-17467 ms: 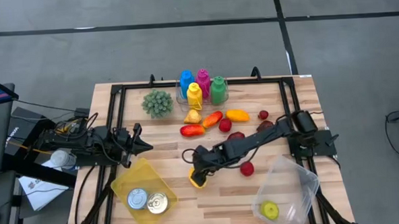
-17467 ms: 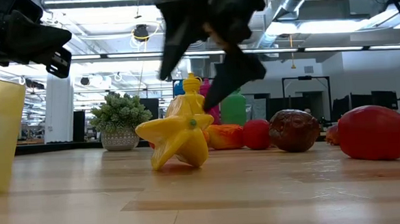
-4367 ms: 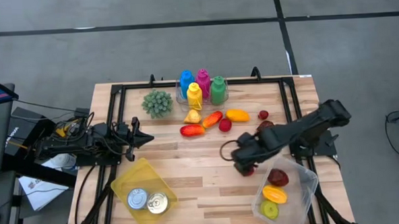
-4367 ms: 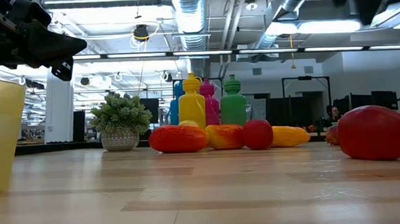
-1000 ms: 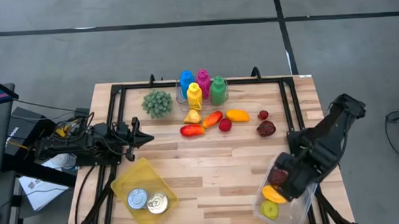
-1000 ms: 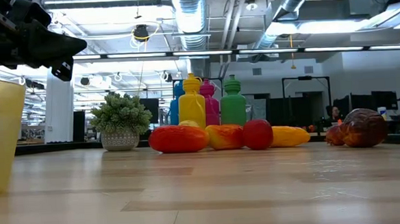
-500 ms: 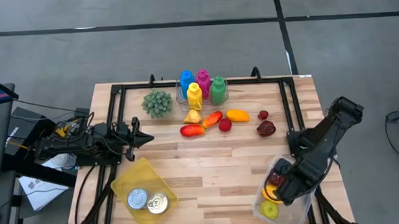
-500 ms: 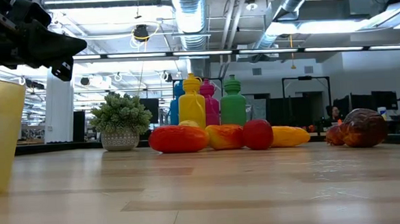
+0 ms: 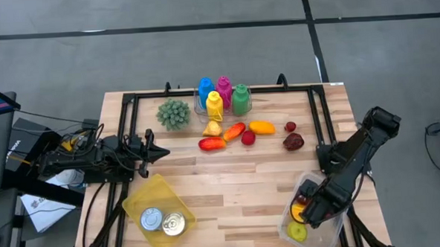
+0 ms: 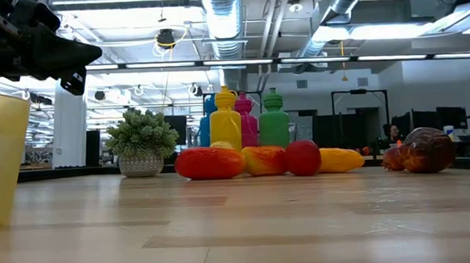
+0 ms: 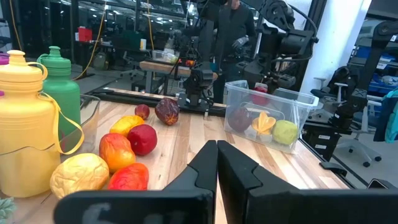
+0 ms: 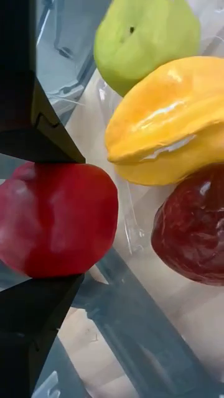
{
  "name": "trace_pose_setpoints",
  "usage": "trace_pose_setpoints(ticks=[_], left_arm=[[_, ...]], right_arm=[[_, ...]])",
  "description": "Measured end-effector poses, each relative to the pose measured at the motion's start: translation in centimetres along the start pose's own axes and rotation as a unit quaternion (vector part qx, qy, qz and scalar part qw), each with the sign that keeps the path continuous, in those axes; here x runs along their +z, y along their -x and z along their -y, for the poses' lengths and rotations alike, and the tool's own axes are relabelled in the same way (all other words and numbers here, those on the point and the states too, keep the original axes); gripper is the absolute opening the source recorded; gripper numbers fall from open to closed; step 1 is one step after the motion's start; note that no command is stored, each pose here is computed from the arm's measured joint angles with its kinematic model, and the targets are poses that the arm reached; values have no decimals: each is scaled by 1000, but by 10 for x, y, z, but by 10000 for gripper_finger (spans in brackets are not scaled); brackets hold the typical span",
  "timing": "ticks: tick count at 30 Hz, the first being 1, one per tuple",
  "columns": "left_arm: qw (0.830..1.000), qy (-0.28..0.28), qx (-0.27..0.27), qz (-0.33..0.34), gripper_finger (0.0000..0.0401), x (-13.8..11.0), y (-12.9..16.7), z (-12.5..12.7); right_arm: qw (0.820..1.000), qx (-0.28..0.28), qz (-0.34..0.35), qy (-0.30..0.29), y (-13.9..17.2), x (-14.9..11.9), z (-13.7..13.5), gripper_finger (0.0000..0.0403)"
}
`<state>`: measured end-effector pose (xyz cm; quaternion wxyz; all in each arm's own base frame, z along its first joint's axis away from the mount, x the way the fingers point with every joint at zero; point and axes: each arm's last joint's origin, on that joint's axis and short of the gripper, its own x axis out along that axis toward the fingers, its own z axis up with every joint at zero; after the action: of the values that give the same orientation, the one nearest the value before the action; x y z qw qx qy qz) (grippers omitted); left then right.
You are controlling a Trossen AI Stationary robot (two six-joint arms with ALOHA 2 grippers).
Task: Pick & Place Food Item
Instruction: Put the bottom red tomato into the white bin
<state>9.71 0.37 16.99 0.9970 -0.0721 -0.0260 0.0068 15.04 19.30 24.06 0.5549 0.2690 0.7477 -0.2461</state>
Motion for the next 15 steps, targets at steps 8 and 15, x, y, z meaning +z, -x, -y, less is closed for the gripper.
trace_pose_setpoints(ticks=[8,15], left_arm=[[1000,0,0,0,0,0,0,0],[1000,0,0,0,0,0,0,0]], right_arm=[[1000,1,1,11,-1,-1,0,256],[1000,3,-5,17,-1,-2,-1,260]])
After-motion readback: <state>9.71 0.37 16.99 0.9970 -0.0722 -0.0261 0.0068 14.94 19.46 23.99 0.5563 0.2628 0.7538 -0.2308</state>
